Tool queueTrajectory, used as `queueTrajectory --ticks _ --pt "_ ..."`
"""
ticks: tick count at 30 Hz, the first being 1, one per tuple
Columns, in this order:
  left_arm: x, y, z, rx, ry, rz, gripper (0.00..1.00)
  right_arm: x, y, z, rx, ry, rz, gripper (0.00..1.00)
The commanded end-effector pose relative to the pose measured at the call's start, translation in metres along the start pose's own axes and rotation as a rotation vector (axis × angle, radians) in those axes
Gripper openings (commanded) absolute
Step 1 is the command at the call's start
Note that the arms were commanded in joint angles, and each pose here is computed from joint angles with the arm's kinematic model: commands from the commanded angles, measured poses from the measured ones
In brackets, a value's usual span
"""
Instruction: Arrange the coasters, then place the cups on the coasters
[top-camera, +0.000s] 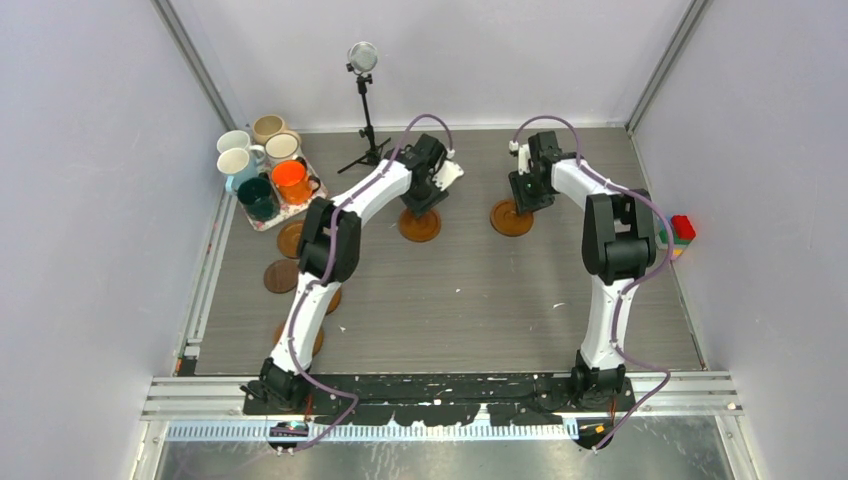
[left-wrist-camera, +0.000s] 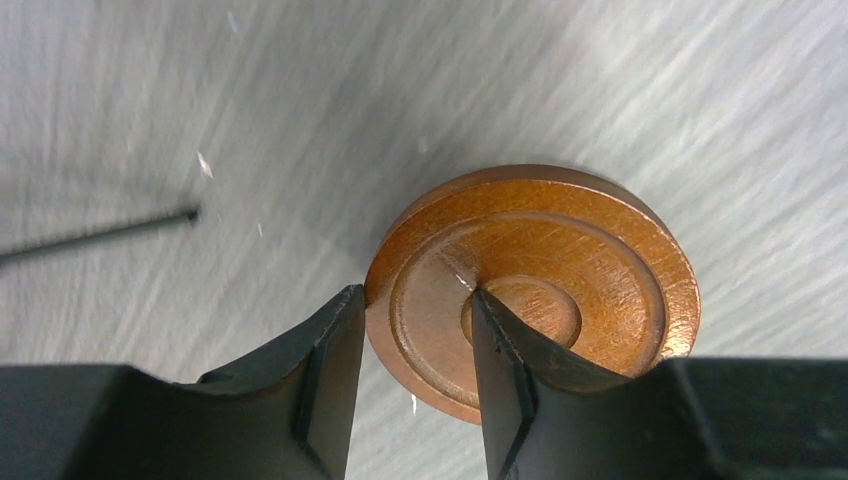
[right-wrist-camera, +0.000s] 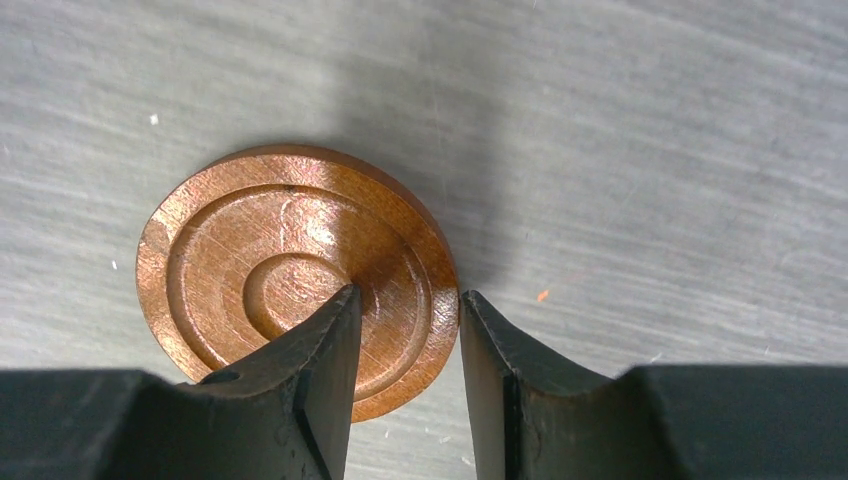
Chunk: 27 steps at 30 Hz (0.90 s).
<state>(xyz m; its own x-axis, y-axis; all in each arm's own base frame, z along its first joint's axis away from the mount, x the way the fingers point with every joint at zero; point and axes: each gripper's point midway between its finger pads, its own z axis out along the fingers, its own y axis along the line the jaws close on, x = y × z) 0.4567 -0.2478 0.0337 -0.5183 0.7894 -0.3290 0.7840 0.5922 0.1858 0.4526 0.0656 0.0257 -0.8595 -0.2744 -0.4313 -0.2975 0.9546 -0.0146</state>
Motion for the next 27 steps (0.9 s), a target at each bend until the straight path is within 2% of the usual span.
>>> queueTrajectory --ticks 1,11,20,27 --pt "-0.033 -0.015 0.02 0.064 -0.07 -0.043 0.43 -0.013 0.0 0.018 -0.003 0.001 0.042 0.44" --pt "-0.088 -0.005 0.035 0.03 -0.227 -0.109 0.45 -0.027 0.003 0.035 -0.036 -0.007 0.05 0.44" --pt "-0.108 0.002 0.041 0.006 -0.293 -0.133 0.48 -0.03 0.008 0.025 -0.061 -0.009 0.047 0.45" --pt "-0.118 0.008 0.003 -0.011 -0.338 -0.137 0.59 -0.066 0.005 -0.007 -0.053 -0.101 0.065 0.47"
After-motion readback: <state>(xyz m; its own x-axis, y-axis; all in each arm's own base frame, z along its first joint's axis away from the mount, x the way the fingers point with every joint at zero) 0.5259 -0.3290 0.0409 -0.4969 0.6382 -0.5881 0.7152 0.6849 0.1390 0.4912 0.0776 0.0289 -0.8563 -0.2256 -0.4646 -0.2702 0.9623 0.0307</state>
